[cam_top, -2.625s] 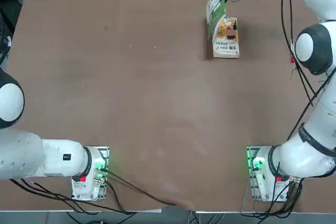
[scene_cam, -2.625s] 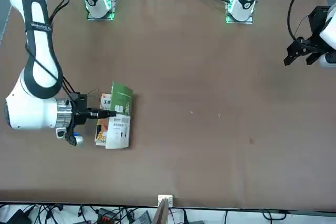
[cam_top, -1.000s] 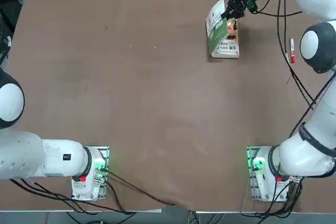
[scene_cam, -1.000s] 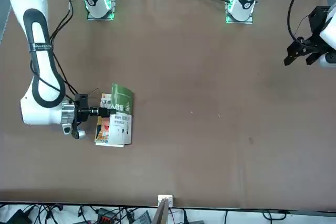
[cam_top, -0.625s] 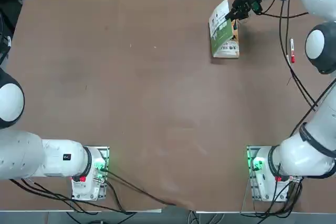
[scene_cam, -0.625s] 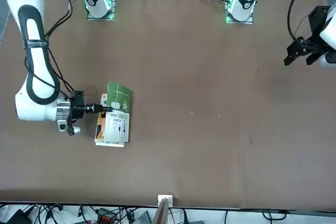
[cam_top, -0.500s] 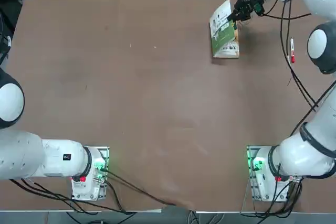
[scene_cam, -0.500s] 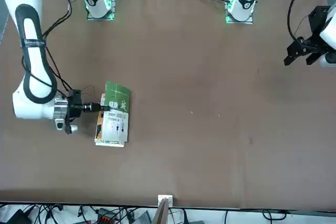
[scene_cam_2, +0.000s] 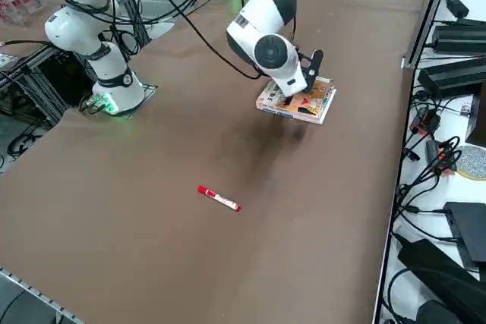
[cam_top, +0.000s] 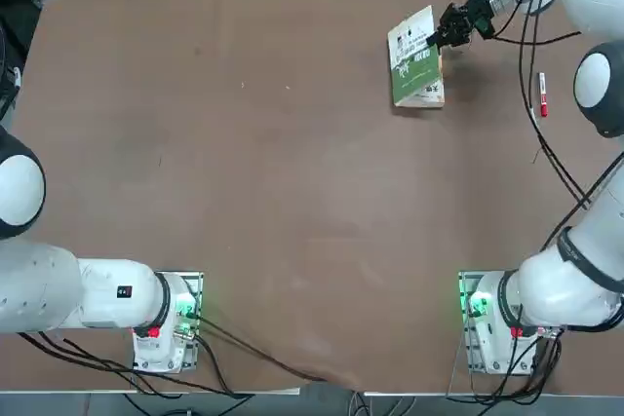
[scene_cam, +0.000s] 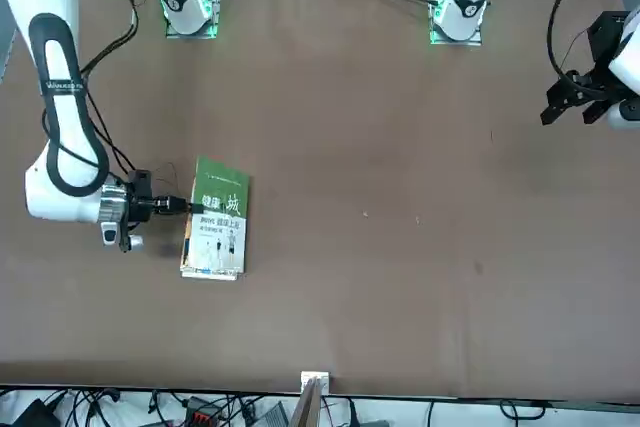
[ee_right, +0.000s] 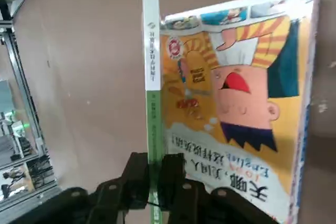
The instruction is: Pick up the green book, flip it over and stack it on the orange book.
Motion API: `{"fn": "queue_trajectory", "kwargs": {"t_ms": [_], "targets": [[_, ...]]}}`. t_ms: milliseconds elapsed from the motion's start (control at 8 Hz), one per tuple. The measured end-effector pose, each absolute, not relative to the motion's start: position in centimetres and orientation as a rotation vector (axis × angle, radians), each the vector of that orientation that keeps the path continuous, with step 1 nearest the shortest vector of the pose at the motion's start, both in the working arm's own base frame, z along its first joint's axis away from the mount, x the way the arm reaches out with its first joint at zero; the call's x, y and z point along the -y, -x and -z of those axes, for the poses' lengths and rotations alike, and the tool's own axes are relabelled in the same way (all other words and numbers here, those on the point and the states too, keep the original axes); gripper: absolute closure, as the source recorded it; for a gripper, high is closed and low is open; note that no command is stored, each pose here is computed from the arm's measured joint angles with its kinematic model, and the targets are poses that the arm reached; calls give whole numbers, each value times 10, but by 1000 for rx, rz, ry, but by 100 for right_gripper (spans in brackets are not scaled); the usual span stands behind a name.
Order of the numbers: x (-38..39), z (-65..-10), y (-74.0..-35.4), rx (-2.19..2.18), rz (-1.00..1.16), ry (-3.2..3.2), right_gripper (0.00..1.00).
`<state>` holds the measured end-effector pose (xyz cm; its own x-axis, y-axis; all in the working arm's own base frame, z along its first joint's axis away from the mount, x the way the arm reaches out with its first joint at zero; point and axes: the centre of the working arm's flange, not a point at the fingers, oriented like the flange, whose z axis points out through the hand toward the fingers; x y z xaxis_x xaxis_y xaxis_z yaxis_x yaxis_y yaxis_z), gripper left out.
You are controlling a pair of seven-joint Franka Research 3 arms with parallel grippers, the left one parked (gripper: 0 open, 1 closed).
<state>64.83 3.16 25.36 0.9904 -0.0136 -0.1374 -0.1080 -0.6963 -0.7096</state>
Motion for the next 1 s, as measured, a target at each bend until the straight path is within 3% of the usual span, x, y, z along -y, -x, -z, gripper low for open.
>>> {"fn": "queue_trajectory", "kwargs": {"t_ms": [1000], "targets": [[-13,-221,-633,-182,-123,2394,89]]}}
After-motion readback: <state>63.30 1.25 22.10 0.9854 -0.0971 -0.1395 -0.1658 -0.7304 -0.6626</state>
